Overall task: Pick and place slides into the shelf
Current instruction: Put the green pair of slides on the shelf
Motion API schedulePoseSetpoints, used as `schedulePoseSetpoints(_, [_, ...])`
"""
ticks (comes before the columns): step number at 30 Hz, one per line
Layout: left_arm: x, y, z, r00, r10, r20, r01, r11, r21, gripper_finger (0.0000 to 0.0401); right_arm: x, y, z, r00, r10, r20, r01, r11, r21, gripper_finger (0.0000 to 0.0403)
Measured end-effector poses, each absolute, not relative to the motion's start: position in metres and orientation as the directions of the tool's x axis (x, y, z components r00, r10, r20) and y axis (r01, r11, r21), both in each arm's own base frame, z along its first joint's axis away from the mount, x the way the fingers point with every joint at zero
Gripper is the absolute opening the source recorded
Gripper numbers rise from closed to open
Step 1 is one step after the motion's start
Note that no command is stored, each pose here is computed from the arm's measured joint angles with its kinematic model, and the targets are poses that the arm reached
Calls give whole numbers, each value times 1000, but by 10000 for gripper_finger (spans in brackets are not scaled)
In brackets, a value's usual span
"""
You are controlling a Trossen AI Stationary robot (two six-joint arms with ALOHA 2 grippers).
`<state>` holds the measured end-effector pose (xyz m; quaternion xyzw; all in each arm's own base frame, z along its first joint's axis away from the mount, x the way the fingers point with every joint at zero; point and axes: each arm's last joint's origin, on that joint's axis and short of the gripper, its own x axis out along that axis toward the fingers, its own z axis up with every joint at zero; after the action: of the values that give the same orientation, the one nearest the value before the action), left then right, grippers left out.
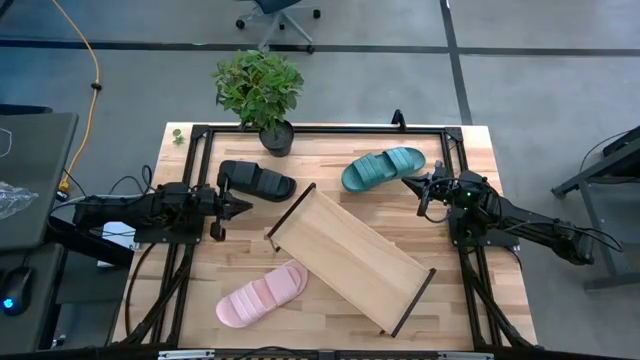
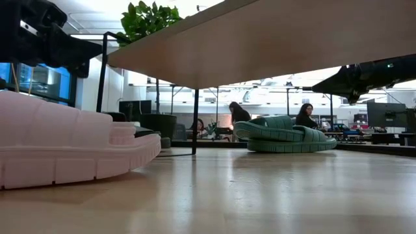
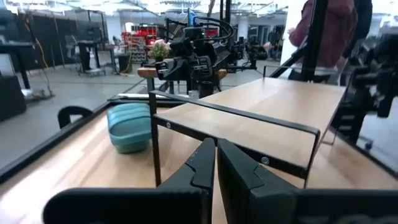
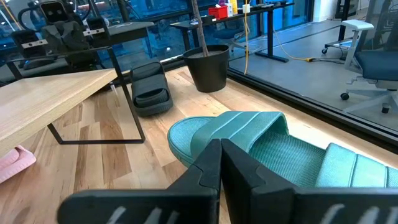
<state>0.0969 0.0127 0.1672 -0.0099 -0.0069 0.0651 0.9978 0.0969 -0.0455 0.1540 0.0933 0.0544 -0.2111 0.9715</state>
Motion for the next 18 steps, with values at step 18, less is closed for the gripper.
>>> schedulePoseSetpoints(18, [97,13,174,988,130,89,-111,975,-194,10,97,-46,155,892,-431,-134,295,333,896,0])
